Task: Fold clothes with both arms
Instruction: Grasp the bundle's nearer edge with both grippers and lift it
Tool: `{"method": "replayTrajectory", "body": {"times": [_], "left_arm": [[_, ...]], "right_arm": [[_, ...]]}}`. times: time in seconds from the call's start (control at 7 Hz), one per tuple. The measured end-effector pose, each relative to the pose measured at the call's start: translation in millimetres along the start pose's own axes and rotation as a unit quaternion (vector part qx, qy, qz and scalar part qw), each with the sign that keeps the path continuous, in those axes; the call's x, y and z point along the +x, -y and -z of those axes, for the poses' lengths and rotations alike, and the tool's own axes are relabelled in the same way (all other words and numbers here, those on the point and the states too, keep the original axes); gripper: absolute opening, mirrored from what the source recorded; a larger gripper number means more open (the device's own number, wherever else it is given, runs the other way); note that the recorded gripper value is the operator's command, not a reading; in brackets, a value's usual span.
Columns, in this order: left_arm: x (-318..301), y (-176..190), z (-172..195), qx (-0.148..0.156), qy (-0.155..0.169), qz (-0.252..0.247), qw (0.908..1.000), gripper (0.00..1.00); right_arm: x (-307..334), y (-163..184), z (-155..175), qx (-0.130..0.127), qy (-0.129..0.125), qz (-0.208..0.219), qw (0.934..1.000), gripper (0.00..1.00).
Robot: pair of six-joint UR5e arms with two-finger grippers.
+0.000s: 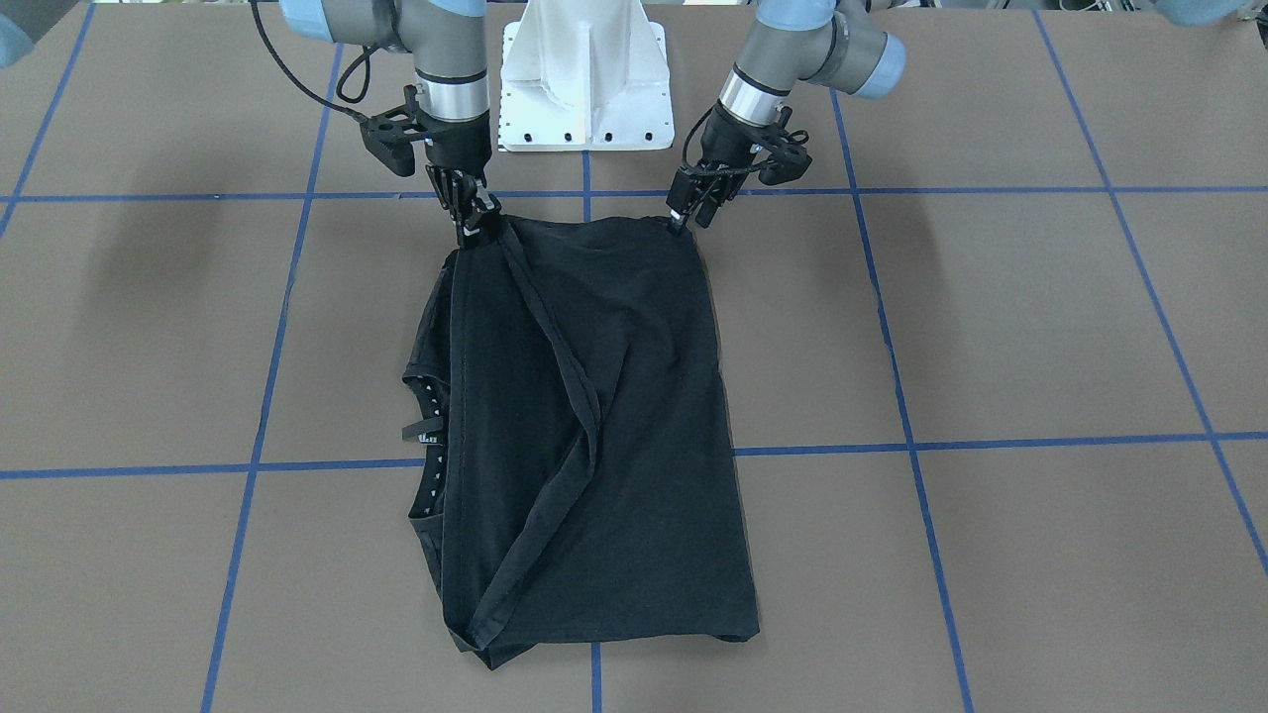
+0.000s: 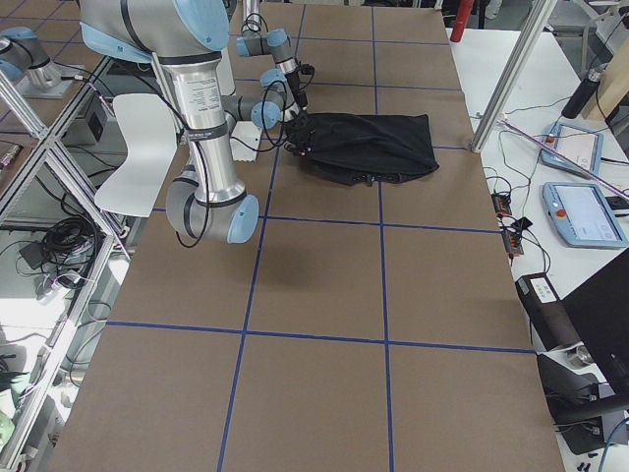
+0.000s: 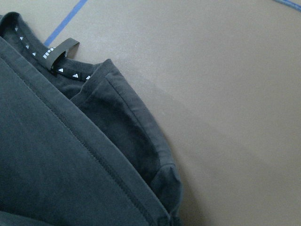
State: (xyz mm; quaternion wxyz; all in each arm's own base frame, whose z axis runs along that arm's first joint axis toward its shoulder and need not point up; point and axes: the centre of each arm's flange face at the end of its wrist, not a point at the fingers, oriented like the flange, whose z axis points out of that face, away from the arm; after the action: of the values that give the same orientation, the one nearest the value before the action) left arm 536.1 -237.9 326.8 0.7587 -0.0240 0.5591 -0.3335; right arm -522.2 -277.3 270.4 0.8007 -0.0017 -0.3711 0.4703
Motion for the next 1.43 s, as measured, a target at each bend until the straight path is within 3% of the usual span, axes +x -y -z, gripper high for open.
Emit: {"method": "replayTrajectory", "body": {"times": [0.14,0.29,0.86,1.14,1.43], "left_arm": [[4,-3,-1,-0.002,-0.003,0.001,1.0,0.28],[7,-4,-1,-0.003,-0.004,0.003,1.0,0.01],[14,-4,8,-0.007,-0.013,0.013,0.9998,0.0],[46,-11,58,-0.029,-0.036,0.019,0.9988,0.0],[96,6,118,-0.05,-0.065,0.024,0.9964,0.0]], "right_arm": [[0,1,0,0.0,0.0,0.0,1.0,0.0],[1,1,0,0.0,0.0,0.0,1.0,0.0],[1,3,3,-0.002,0.002,-0.001,1.0,0.0],[15,23,32,-0.017,0.013,-0.005,0.9998,0.0],[19,66,79,-0.053,0.021,-0.019,0.9982,0.0]]}}
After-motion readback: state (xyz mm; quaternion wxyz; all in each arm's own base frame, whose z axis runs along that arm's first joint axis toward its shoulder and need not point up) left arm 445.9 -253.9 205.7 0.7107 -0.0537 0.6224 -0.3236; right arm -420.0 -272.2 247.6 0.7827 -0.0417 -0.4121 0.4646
